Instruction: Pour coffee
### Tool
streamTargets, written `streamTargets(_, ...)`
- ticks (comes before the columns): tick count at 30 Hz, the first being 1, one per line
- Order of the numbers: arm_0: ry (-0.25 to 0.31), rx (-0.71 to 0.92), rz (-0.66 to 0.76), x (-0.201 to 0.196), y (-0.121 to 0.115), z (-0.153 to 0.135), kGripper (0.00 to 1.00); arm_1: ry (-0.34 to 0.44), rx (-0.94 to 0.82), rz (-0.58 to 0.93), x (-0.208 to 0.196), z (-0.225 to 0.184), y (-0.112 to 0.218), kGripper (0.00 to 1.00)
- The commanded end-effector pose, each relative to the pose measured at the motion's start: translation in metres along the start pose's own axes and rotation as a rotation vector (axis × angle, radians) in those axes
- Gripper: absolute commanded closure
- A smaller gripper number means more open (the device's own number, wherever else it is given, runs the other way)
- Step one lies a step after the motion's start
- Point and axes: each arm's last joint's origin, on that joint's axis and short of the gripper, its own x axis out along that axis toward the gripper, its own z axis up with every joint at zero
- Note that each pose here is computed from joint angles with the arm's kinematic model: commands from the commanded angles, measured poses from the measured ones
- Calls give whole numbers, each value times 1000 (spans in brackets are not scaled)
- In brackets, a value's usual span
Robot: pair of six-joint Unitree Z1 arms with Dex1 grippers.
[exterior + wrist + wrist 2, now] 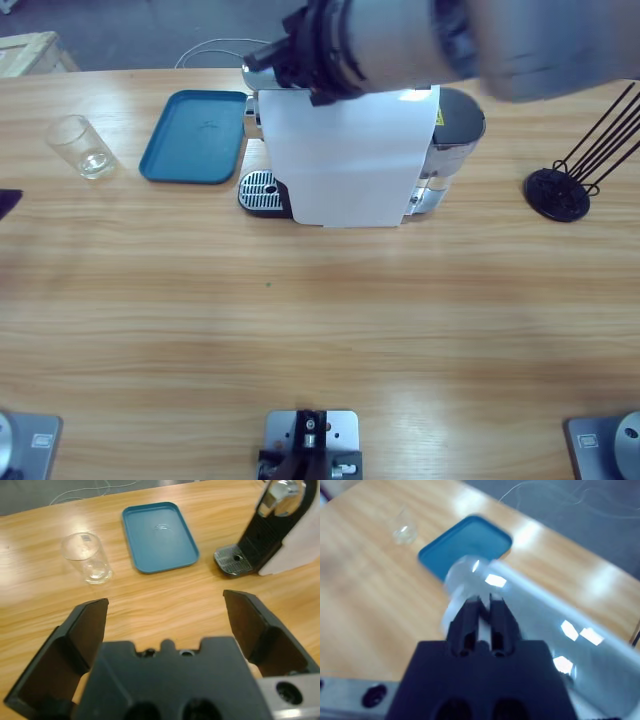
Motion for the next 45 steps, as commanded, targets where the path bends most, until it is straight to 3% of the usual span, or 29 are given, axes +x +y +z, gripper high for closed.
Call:
streamTargets(1,82,-145,354,30,36,74,9,62,-16,46,-153,7,-35,0)
streamTargets(4,189,-212,374,79,60,99,9,72,-18,9,-188,-22,-41,0)
streamTargets(9,280,-322,317,141,79,93,19,110,-1,-3,-203,-73,-46,0)
streamTargets(15,279,-326,295,171,85,83,18,98,15,-3,-193,-95,-47,0)
streamTargets(31,445,-335,283,231,87,45,18,126,10,1,-161,-108,-46,0)
streamTargets(38,462,-328,290,249,91,36,18,132,6,1,-153,-107,-45,0)
streamTargets(45,440,-323,292,267,95,30,18,143,1,-2,-149,-109,-45,0)
